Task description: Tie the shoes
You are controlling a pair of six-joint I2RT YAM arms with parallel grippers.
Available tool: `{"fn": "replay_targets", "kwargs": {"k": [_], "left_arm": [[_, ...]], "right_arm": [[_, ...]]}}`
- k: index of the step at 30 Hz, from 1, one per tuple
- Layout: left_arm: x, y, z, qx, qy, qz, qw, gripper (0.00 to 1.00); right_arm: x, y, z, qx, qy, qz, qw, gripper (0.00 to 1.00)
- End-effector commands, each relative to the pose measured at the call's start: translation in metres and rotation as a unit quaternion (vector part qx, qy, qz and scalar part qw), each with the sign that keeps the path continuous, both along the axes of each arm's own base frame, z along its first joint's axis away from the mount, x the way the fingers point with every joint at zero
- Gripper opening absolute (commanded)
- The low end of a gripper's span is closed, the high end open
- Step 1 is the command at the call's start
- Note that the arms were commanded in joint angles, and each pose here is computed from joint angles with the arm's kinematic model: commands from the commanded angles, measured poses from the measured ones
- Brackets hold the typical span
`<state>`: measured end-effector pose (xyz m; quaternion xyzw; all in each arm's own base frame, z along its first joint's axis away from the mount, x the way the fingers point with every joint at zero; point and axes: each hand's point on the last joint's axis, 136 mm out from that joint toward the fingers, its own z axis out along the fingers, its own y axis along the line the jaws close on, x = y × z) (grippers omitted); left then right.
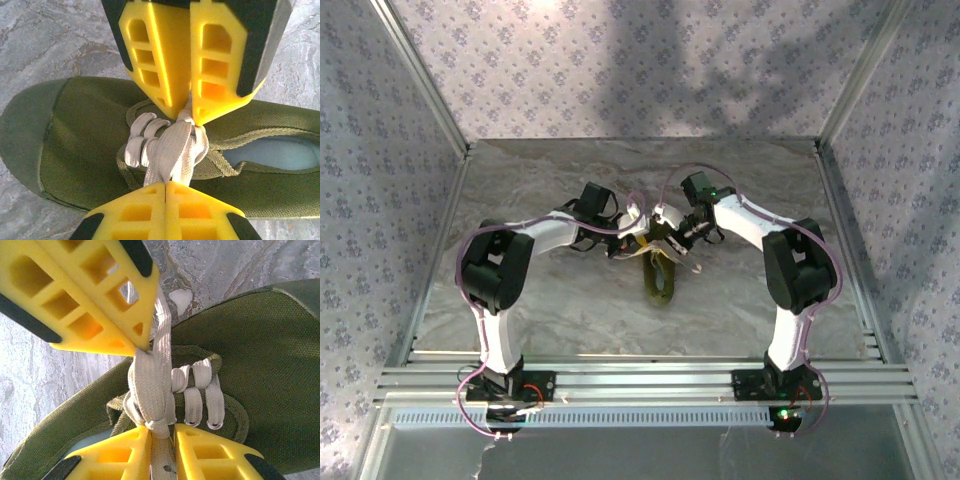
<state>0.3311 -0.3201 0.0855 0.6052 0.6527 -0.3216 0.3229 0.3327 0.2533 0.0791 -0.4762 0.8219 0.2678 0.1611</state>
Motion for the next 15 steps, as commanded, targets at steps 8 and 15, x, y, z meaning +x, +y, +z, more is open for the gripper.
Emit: {"fn": "replay_targets", "kwargs": {"k": [8,15], "left_arm": [[-0.012,0.010,0.037,-0.001,-0.038,-0.003,0.999,0.00],[-0.019,0.020,0.035,0.016,-0.038,0.014,0.999,0.00]], "right_arm": [[0.006,-0.003,-0.003,-0.002,0.032,-0.014,0.999,0.17],[0.006,-0.005,-0.004,-0.003,0.039,-0.018,0.999,0.16]]}}
